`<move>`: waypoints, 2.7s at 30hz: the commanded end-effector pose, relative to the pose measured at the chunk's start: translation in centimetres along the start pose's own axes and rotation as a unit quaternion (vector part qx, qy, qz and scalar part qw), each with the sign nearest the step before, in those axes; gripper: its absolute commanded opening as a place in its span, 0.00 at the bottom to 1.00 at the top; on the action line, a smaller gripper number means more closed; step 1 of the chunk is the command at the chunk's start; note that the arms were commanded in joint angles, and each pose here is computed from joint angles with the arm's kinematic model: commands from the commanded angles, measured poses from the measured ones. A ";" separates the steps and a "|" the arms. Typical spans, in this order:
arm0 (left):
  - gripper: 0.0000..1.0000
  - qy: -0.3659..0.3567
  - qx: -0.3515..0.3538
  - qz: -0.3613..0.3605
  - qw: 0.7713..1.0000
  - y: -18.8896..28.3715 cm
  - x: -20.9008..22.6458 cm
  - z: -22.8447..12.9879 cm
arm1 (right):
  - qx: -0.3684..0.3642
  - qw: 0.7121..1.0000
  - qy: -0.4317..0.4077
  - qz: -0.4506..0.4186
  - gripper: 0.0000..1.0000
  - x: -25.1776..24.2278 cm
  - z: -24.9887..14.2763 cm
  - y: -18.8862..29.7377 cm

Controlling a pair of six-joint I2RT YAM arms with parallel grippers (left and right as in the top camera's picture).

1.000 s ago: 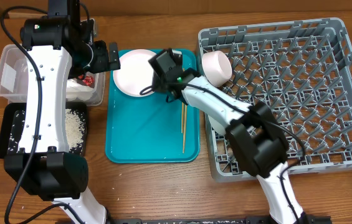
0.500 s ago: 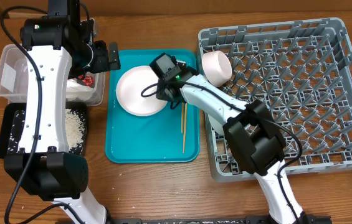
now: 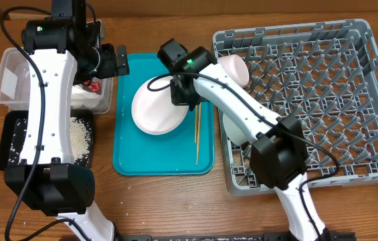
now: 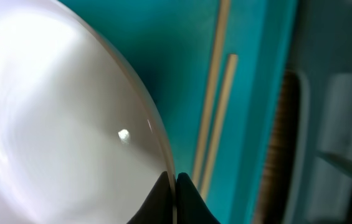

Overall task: Sort waste into correct bins and load items into the dishwasher
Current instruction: 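Grip the white plate's edge with the right gripper and tilt it up, then carry the white plate into the rack and stand it upright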

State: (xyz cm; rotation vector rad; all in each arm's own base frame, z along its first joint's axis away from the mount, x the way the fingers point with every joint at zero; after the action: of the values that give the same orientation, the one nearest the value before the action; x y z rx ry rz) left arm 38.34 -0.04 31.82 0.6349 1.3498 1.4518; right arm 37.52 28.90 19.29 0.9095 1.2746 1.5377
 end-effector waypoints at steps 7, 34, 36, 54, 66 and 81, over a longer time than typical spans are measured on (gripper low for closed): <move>1.00 -0.007 -0.008 -0.005 1.000 0.5 -0.4 0.1 | -0.094 0.989 0.008 -0.117 0.04 -3.9 -0.7 9.4; 1.00 -0.007 -0.008 -0.005 1.000 0.5 -0.4 0.1 | -0.176 0.865 -0.088 -0.463 0.04 -16.0 -7.2 23.0; 1.00 -0.007 -0.008 -0.005 1.000 0.5 -0.4 0.1 | -0.155 0.864 -0.084 -0.471 0.04 -16.6 -7.2 22.0; 1.00 -0.007 -0.008 -0.005 1.000 0.5 -0.4 0.1 | -0.118 0.821 -0.067 -0.555 0.04 -18.3 -6.7 12.3; 1.00 -0.007 -0.008 -0.005 1.000 0.5 -0.4 0.1 | -0.130 0.858 -0.083 -0.490 0.04 -17.8 -6.2 10.9; 1.00 -0.007 -0.008 -0.005 1.000 0.5 -0.4 0.1 | -0.167 0.868 -0.128 -0.451 0.04 -19.6 -4.5 10.5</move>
State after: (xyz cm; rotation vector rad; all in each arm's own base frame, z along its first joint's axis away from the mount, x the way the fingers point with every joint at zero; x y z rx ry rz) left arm 38.34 -0.04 31.82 0.6349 1.3498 1.4518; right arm 37.05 8.94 29.09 0.1673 0.9698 0.7777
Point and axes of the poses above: each gripper's point midway between its finger pads, its own y axis back along the fingers, its own x axis along the line the jaws close on, z = x × y, the point moved 10 cm from there along y, back along the fingers, and after that the axes turned 14 degrees about y, right-handed, at the moved point
